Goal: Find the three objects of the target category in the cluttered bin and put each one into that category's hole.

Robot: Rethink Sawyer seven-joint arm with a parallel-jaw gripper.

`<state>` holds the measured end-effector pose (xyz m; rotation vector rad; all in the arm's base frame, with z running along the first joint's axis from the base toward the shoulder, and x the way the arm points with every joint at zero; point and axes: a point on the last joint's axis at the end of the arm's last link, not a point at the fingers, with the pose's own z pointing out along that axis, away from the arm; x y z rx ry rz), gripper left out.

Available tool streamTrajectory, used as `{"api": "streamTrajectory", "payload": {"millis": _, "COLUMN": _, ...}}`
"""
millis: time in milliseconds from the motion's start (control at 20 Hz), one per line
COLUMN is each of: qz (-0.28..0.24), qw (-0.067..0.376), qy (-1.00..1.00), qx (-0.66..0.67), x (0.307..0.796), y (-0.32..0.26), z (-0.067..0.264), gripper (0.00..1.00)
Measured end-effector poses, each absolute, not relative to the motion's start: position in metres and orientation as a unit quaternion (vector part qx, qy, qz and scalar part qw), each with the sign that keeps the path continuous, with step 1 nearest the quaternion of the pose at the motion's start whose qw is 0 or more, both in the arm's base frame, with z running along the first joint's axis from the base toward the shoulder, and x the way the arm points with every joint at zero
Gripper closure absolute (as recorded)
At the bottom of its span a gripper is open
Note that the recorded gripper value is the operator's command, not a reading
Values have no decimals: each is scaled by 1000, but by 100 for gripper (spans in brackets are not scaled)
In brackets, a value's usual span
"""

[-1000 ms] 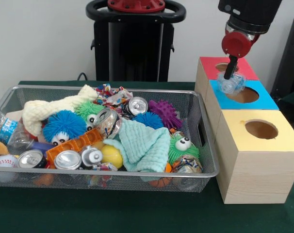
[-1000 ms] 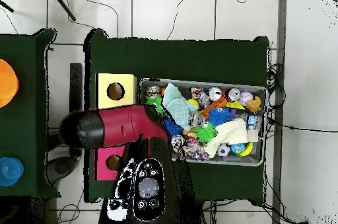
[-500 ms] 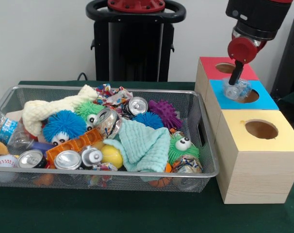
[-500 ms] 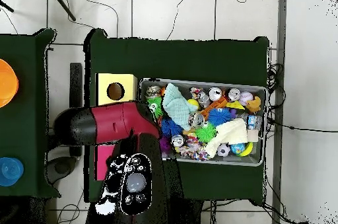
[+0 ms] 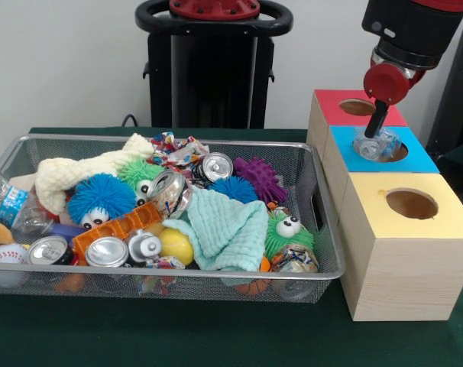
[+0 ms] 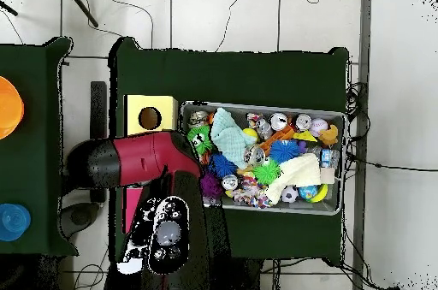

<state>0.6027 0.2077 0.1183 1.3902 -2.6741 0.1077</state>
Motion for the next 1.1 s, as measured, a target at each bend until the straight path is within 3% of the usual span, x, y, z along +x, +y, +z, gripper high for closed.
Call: {"api": "streamTrajectory", "payload": {"millis": 1100, "qz": 46, "qw": 66, "qy": -884, "qx": 461, "x": 600, "y": 209, "z": 119, "gripper": 100}}
